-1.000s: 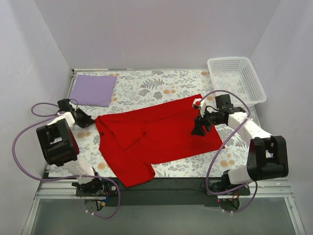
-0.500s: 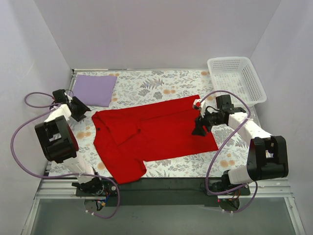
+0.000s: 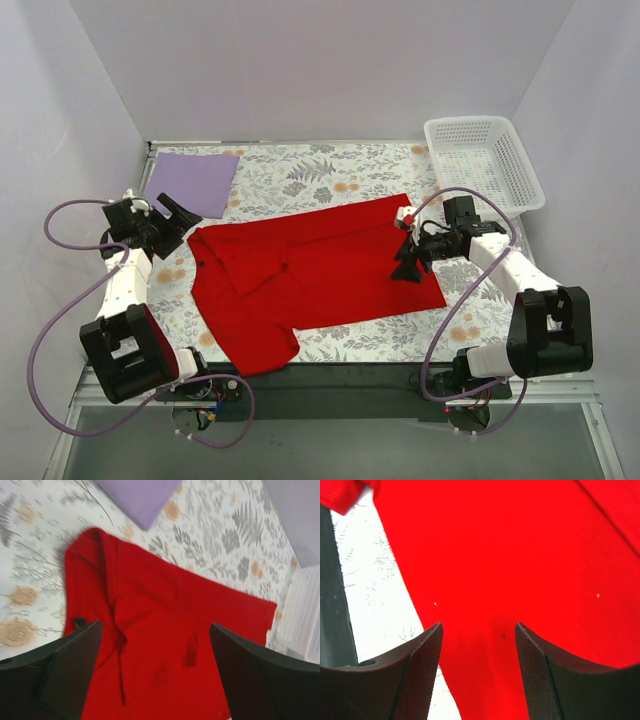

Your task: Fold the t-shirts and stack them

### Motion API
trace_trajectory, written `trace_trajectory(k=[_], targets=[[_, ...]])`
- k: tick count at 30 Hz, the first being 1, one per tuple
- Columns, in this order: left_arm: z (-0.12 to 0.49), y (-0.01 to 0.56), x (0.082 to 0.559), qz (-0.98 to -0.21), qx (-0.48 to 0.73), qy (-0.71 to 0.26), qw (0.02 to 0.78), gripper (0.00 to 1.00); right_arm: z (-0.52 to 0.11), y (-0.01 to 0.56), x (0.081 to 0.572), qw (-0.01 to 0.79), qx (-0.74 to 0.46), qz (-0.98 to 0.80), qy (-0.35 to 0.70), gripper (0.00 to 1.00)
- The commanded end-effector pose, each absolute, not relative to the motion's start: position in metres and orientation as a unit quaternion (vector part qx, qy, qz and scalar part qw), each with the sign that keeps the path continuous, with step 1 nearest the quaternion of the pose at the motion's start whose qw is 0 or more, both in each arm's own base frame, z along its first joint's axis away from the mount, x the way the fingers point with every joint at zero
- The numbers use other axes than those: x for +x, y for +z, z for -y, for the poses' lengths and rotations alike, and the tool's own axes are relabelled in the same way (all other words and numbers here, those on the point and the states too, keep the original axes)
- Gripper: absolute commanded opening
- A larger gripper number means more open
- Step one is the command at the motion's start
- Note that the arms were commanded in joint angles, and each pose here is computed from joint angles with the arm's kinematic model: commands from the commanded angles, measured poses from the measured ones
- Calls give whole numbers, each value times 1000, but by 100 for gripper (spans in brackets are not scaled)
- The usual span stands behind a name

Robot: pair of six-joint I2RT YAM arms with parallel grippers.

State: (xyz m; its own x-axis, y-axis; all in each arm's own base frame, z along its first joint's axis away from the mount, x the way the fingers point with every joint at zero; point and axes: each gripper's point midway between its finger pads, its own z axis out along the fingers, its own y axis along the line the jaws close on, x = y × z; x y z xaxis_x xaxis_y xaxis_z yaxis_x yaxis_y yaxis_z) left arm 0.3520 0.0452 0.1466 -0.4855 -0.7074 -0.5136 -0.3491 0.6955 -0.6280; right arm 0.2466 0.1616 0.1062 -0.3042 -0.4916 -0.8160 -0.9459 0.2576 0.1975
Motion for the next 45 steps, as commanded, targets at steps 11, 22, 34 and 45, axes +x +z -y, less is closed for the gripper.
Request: trace_trajectory(k=[11, 22, 34, 45], targets=[[80, 164, 291, -864, -153, -338, 341, 80, -179, 134, 208, 396, -559, -605, 407, 70], [126, 134, 227, -893, -157, -341, 248, 74, -178, 125, 206, 385, -568, -607, 401, 72], [178, 117, 155, -917, -121, -354, 139, 65, -179, 125, 202, 365, -566, -613, 413, 72], [157, 103, 163, -931, -181, -278, 151, 54, -177, 115, 211, 348, -565, -635, 395, 71]])
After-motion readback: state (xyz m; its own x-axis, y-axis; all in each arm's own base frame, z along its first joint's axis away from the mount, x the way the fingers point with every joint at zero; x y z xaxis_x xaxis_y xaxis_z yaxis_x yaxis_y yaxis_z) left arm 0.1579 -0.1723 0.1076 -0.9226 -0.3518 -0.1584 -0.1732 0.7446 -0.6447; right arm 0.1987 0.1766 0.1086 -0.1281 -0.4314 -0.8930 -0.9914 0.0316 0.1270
